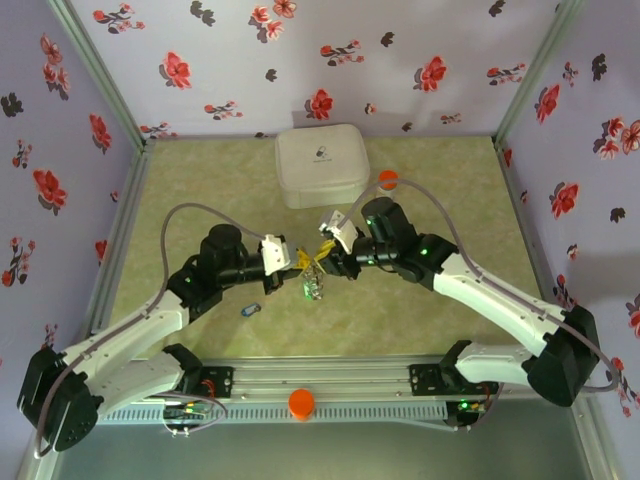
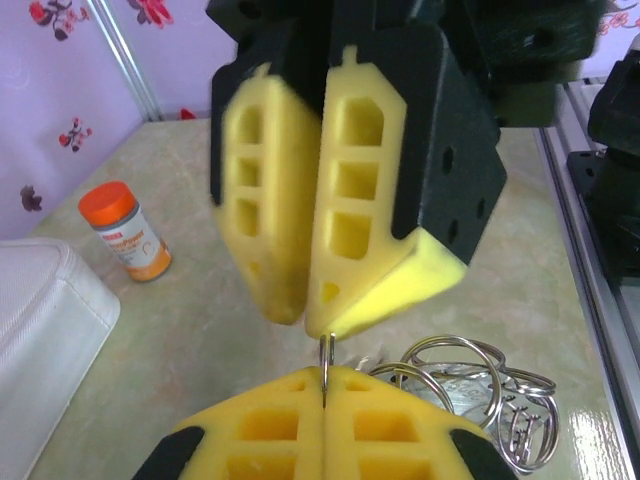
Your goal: Put the keys on the keyring
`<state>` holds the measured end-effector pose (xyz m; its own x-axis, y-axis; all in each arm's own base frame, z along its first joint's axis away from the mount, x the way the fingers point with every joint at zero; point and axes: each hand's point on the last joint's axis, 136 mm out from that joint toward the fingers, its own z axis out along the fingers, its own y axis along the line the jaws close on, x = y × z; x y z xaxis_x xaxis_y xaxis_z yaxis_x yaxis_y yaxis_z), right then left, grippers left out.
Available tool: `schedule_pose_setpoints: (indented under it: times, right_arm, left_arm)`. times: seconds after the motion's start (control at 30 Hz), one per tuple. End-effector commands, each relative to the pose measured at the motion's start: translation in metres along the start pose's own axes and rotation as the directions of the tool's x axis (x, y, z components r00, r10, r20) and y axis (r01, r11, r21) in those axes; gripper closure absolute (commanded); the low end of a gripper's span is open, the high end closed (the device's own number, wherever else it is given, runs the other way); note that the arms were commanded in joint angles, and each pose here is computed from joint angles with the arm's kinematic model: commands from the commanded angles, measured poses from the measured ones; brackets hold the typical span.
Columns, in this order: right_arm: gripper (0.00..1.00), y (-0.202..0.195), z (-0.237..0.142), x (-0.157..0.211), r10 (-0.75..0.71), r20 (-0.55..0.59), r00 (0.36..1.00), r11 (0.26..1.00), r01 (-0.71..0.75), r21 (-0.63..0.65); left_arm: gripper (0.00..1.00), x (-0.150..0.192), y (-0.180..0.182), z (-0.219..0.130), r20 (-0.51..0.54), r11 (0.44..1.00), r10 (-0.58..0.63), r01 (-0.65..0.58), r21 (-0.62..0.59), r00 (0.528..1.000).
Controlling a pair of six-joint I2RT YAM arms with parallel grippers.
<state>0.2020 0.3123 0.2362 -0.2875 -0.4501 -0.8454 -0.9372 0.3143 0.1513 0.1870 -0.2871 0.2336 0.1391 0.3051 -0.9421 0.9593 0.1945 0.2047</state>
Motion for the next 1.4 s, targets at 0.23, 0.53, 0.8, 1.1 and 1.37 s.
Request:
schedule_pose_setpoints:
  times: [0.23,0.53,0.8,1.1,1.37]
  right_arm:
    - [0.6,0.006,-0.033,-0.018,-0.209,0.187,0.96,0.978,0.207,0.026]
    - [0.69,0.016,-0.029,-0.02,-0.337,0.255,0.907,0.938,0.347,0.006]
    - [0.75,0.019,-0.023,-0.017,-0.329,0.256,0.909,0.937,0.348,-0.031]
    - [0.76,0.031,-0.016,-0.013,-0.293,0.251,0.923,0.932,0.334,-0.139]
    - [0.89,0.033,-0.013,-0.018,-0.288,0.274,0.918,0.929,0.337,-0.154]
  left_arm:
    - [1.0,-0.037,0.006,-0.004,0.274,0.997,0.058,-0.042,-0.066,0.96]
    - [1.0,-0.036,-0.002,-0.003,0.31,0.999,0.048,-0.043,-0.024,0.949]
    - [1.0,-0.036,-0.008,0.0,0.3,0.999,0.029,-0.04,0.029,0.954]
    - [1.0,-0.041,-0.009,-0.001,0.3,0.998,0.028,-0.044,0.045,0.954]
    - [1.0,-0.043,-0.01,0.0,0.3,0.997,0.026,-0.045,0.056,0.953]
